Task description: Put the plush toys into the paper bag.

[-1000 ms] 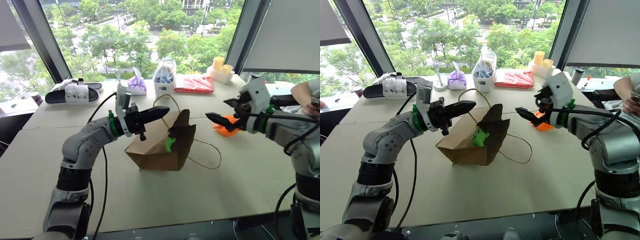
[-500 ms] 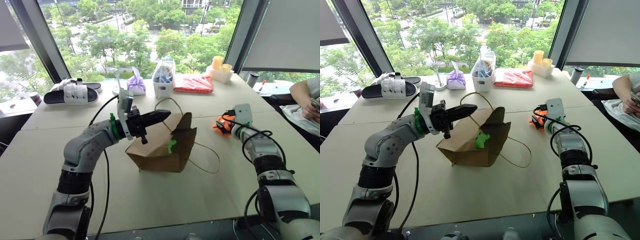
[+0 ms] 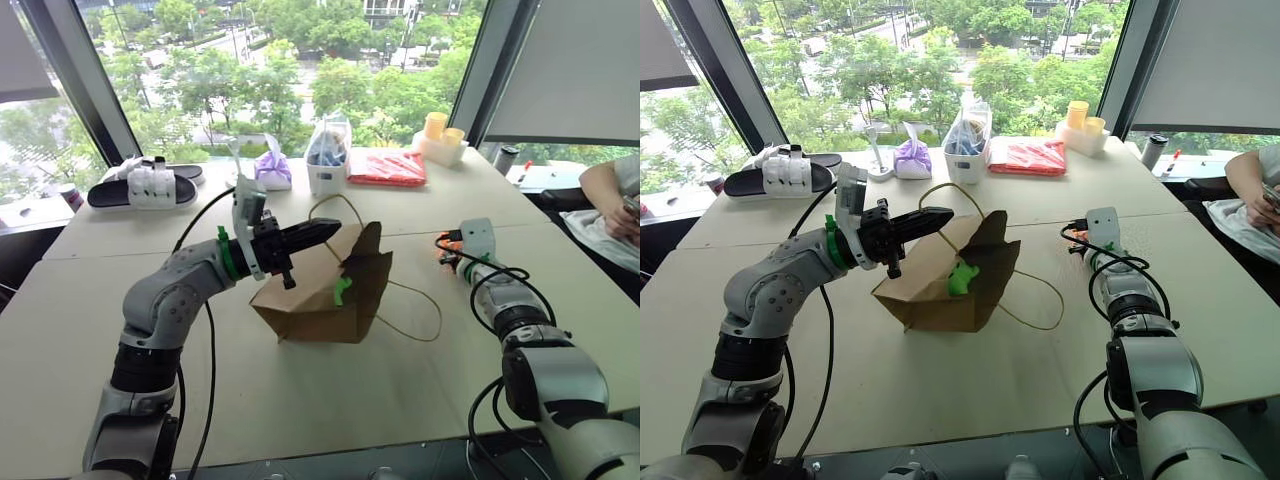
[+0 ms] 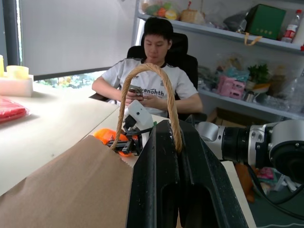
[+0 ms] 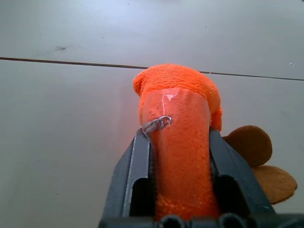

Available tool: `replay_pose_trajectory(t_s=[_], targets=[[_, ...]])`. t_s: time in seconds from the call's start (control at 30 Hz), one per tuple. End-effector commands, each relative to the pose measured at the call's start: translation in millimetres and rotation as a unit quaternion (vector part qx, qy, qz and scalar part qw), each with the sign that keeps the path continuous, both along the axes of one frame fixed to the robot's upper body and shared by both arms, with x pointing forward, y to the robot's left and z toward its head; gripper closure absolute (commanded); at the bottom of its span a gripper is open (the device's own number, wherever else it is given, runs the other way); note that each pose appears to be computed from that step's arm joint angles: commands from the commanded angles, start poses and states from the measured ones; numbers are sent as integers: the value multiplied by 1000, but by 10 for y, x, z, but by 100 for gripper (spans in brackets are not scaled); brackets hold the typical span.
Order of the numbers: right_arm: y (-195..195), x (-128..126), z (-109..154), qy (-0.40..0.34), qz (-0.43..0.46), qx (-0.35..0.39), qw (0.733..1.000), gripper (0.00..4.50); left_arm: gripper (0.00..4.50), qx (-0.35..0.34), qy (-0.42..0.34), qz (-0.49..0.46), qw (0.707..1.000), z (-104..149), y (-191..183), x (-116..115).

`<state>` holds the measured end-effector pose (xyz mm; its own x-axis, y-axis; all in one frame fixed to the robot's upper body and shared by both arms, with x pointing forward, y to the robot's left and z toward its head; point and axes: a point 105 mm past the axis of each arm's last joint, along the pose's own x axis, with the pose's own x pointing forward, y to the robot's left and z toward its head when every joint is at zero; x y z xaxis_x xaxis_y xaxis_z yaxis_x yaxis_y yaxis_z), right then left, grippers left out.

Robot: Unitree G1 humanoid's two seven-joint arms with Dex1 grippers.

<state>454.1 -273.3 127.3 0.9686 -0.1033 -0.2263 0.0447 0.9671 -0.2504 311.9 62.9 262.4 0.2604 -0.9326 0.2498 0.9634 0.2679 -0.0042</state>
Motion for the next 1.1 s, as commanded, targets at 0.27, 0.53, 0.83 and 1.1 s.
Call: replay_pose_trajectory(t_s=[0.27,0.53,0.83,1.1], targets=[[392,-260,848,-89,164,45,981,430,450,-10,-21,-4,1000,112,22,-17],[1093,-1340,1042,-37,283,93,954,430,450,-4,-18,-14,1000,93,21,36],[1587,-1617,798,27,352,91,931,430,450,-9,-25,-14,1000,145,19,81],[2097,-1321,669,31,395,95,913,430,450,-16,-28,-11,999,186,5,73]])
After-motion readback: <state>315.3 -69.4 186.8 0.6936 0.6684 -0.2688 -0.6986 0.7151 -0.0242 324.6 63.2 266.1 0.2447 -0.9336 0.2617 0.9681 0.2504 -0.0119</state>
